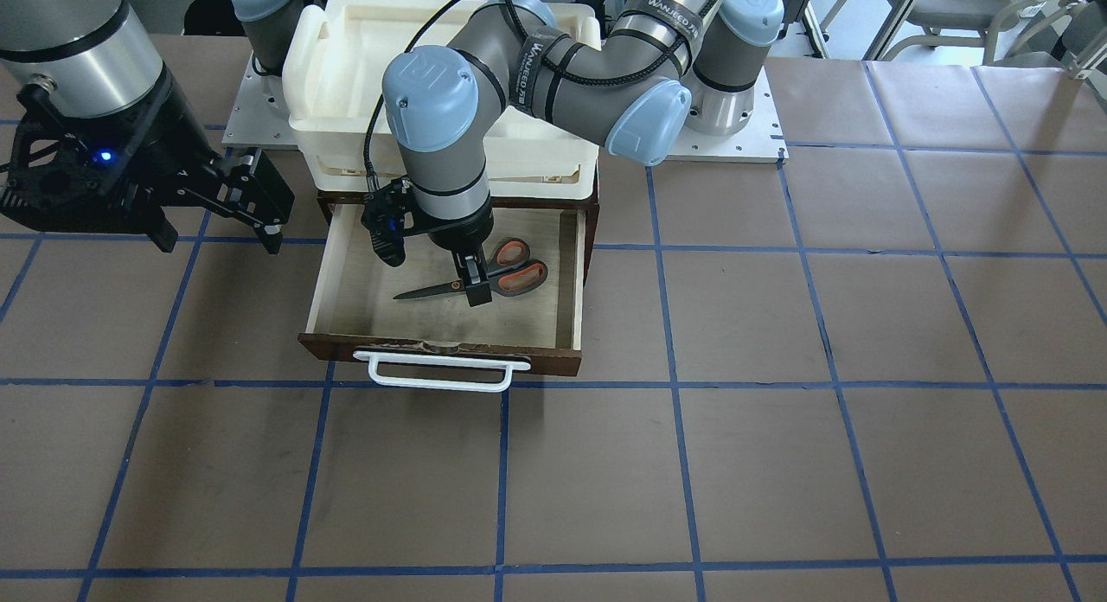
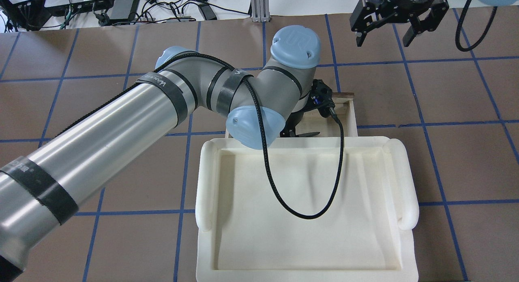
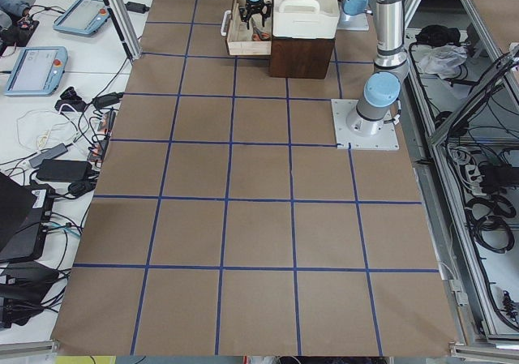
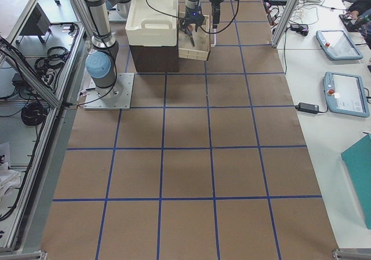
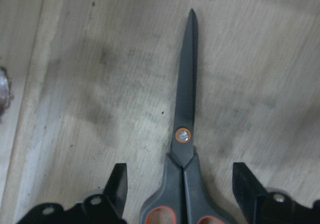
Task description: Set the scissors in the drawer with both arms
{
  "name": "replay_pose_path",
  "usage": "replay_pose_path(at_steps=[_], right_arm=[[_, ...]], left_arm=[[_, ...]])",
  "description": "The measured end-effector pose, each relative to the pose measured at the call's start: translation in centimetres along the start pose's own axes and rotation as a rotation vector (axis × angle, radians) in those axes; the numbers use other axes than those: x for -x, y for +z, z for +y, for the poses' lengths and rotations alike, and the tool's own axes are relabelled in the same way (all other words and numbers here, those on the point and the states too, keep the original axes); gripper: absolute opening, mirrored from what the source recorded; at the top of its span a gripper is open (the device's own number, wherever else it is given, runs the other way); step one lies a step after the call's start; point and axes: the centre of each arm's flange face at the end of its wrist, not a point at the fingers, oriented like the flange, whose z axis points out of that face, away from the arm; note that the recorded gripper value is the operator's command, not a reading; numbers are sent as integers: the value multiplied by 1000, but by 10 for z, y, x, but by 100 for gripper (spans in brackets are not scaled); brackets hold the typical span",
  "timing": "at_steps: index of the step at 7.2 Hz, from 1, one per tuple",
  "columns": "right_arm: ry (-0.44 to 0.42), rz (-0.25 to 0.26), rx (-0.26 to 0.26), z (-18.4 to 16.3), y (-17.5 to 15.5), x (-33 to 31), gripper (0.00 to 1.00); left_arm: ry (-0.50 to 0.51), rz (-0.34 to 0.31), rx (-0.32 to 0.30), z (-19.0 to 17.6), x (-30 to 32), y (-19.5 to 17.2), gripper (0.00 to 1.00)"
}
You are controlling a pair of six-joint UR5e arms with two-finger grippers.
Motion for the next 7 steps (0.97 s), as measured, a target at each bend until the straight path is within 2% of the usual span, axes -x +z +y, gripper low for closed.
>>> replay_pose_path(at_steps=[1,4,7], right_arm=[[1,1,-1,0,0,0,100],[1,1,-4,0,-1,0,100],[1,2,-1,1,-1,0,100]], left_arm=[[0,-20,-17,0,0,-11,77],[-24,-121,-89,19,12,-83,77],[-187,-181,-99,98,77,-131,77]])
